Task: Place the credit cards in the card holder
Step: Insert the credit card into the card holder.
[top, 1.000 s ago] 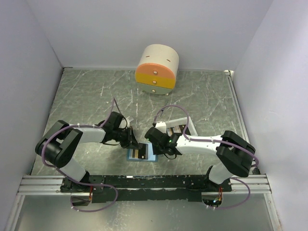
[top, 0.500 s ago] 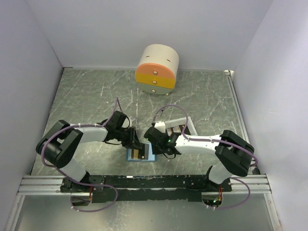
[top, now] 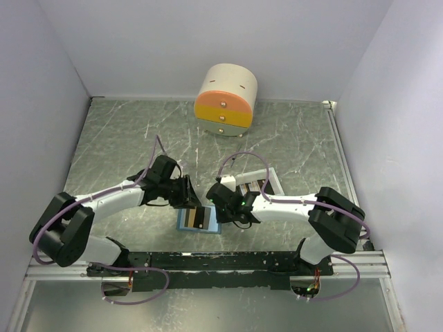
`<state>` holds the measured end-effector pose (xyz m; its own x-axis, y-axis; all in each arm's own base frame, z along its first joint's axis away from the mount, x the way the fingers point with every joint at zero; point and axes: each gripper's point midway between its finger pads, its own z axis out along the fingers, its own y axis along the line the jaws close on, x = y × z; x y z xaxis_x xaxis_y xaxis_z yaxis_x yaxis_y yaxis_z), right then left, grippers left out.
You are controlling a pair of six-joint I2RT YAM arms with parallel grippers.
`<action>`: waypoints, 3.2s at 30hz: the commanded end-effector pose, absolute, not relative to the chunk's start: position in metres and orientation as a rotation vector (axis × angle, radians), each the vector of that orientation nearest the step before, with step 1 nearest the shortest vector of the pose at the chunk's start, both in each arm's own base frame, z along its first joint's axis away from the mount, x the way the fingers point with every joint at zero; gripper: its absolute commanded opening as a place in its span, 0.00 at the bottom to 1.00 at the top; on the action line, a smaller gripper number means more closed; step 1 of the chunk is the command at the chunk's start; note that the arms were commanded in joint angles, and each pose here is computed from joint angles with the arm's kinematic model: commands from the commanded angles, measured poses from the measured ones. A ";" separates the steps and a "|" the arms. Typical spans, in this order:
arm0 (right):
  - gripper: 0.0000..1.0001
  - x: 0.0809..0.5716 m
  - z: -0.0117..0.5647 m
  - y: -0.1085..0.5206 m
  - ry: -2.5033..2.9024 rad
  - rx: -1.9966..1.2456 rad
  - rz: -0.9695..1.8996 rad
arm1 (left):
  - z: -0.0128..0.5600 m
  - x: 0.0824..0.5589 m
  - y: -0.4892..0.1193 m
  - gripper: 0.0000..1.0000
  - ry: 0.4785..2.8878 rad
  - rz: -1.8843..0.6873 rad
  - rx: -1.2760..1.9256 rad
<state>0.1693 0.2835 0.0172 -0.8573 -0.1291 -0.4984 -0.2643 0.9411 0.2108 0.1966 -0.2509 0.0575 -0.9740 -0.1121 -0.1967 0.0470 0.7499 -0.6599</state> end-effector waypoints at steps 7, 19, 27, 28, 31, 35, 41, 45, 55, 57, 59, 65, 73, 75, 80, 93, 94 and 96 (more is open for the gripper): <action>0.21 0.161 0.011 0.286 2.621 -0.277 0.401 | 0.054 0.184 -0.255 0.50 2.745 -1.074 -0.058; 0.21 0.160 0.009 0.286 2.623 -0.282 0.392 | 0.036 0.179 -0.242 0.57 2.791 -0.927 -0.071; 0.21 0.160 0.009 0.288 2.623 -0.285 0.395 | 0.032 0.175 -0.246 0.58 2.798 -0.967 -0.071; 0.21 0.160 0.009 0.288 2.625 -0.286 0.394 | 0.031 0.174 -0.247 0.58 2.799 -0.978 -0.071; 0.21 0.160 0.009 0.288 2.625 -0.289 0.391 | 0.031 0.173 -0.248 0.57 2.803 -0.988 -0.073; 0.21 0.161 0.010 0.289 2.621 -0.290 0.393 | 0.033 0.173 -0.251 0.54 2.797 -1.011 -0.079; 0.20 0.161 0.008 0.291 2.626 -0.292 0.391 | 0.035 0.171 -0.257 0.53 2.790 -1.051 -0.077; 0.20 0.161 0.009 0.291 2.624 -0.289 0.392 | 0.035 0.170 -0.261 0.53 2.784 -1.069 -0.080; 0.20 0.160 0.008 0.290 2.625 -0.281 0.396 | 0.036 0.168 -0.271 0.52 2.773 -1.102 -0.067; 0.20 0.160 0.008 0.290 2.625 -0.281 0.396 | 0.035 0.167 -0.271 0.52 2.778 -1.079 -0.066; 0.20 0.161 0.008 0.289 2.624 -0.279 0.393 | 0.040 0.169 -0.272 0.52 2.763 -1.071 -0.056; 0.20 0.160 0.008 0.288 2.626 -0.278 0.394 | 0.055 0.176 -0.259 0.54 2.740 -0.950 -0.063; 0.20 0.161 0.011 0.290 2.617 -0.286 0.393 | 0.043 0.178 -0.248 0.58 2.766 -0.837 -0.082; 0.20 0.161 0.011 0.289 2.618 -0.288 0.390 | 0.037 0.177 -0.248 0.58 2.782 -0.837 -0.083; 0.20 0.161 0.011 0.288 2.620 -0.292 0.385 | 0.028 0.172 -0.256 0.57 2.799 -0.909 -0.070; 0.20 0.162 0.009 0.291 2.618 -0.308 0.380 | 0.029 0.168 -0.277 0.54 2.790 -1.073 -0.080; 0.20 0.163 0.009 0.292 2.617 -0.305 0.384 | 0.029 0.168 -0.278 0.54 2.787 -1.086 -0.078; 0.20 0.162 0.008 0.292 2.620 -0.303 0.386 | 0.031 0.167 -0.281 0.54 2.784 -1.103 -0.079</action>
